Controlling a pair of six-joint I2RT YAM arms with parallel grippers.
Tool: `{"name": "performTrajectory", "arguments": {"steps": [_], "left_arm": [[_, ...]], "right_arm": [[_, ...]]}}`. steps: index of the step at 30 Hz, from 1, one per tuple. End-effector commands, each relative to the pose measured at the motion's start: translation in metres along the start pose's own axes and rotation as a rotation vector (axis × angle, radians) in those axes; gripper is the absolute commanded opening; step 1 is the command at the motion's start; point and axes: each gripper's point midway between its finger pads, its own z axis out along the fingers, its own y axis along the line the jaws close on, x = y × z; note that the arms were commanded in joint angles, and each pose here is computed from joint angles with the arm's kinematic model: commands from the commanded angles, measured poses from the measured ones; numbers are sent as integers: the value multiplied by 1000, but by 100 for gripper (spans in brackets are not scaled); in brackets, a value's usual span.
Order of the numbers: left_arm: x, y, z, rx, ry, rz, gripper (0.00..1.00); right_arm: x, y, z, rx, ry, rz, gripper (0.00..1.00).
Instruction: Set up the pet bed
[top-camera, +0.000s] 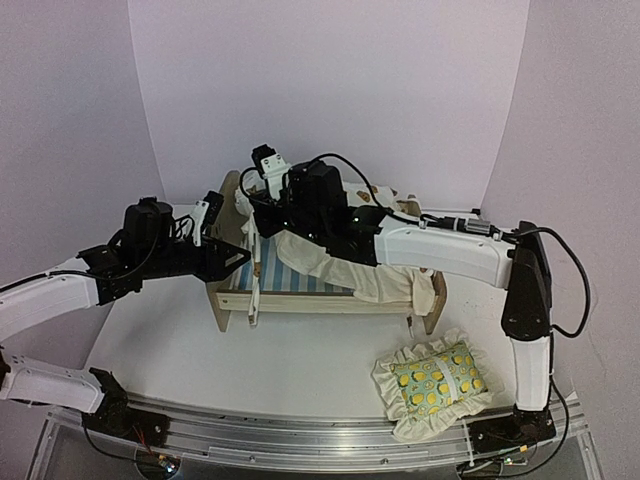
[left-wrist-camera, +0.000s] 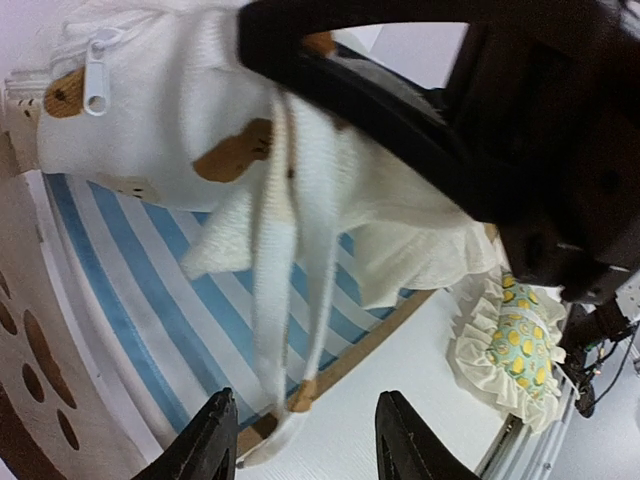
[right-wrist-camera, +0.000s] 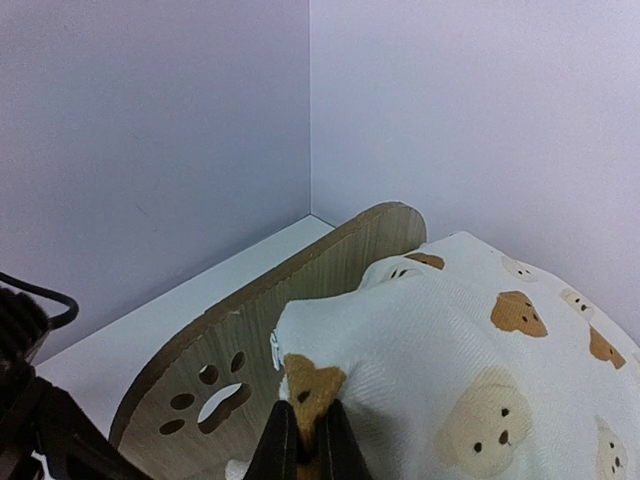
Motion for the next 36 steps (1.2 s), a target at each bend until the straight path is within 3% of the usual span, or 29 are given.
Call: {"name": "performTrajectory", "arguments": {"steps": [1,17,30,33,36], "left_arm": [[-33,15,3,-111,-100,59,47],[-22,3,32,-45,-58,95,45],[-23,16,49,-108,-53,82,31],[-20,11,54,-92,-42,81,35],[-17,4,57,-67,-34,83,48]], "right_arm": [[-61,-3,-30,-22,-141,46,0],[-59,-4,-31,-25,-136,45,0],[-56,-2,-37,-44,-127,88,0],[-58,-2,-39,-50,-130,93,0],[-60,-2,-40,-51,-134,95,0]]}}
